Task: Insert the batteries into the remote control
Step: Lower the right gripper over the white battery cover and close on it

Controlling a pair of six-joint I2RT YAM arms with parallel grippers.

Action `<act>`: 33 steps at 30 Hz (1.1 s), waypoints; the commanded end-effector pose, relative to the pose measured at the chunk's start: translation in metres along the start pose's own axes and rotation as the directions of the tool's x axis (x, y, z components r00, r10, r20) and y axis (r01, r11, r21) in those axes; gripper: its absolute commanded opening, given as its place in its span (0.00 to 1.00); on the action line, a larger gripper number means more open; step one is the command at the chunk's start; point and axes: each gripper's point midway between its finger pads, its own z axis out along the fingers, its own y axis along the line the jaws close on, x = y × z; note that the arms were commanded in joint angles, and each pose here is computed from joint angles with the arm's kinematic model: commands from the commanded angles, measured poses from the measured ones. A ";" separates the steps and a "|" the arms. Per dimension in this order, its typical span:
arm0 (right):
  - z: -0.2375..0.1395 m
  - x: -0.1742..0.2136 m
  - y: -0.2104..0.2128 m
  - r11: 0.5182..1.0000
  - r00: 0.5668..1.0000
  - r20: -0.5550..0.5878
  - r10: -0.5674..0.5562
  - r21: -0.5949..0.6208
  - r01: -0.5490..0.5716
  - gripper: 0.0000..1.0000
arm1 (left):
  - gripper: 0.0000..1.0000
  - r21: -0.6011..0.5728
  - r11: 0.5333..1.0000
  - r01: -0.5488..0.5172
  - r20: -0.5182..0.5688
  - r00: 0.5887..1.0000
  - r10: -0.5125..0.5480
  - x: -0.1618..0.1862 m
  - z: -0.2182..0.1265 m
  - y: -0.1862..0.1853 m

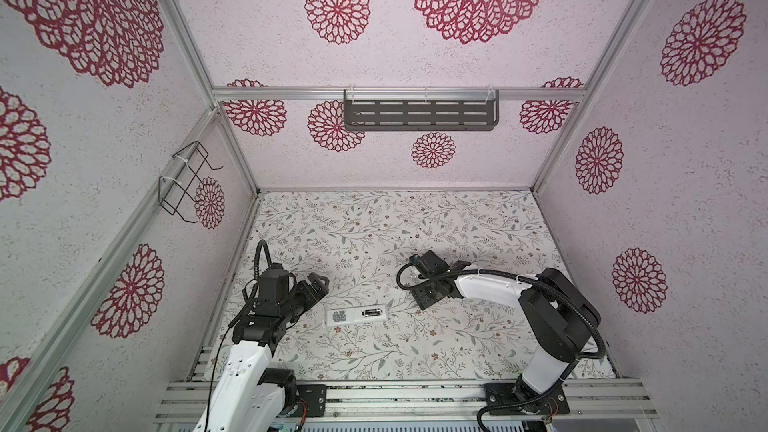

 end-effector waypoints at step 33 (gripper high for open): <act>0.020 -0.021 0.045 0.960 0.963 -0.023 -0.268 -0.094 0.264 0.33 | 0.98 0.034 0.999 -0.014 0.020 1.000 0.013 -0.002 -0.002 -0.003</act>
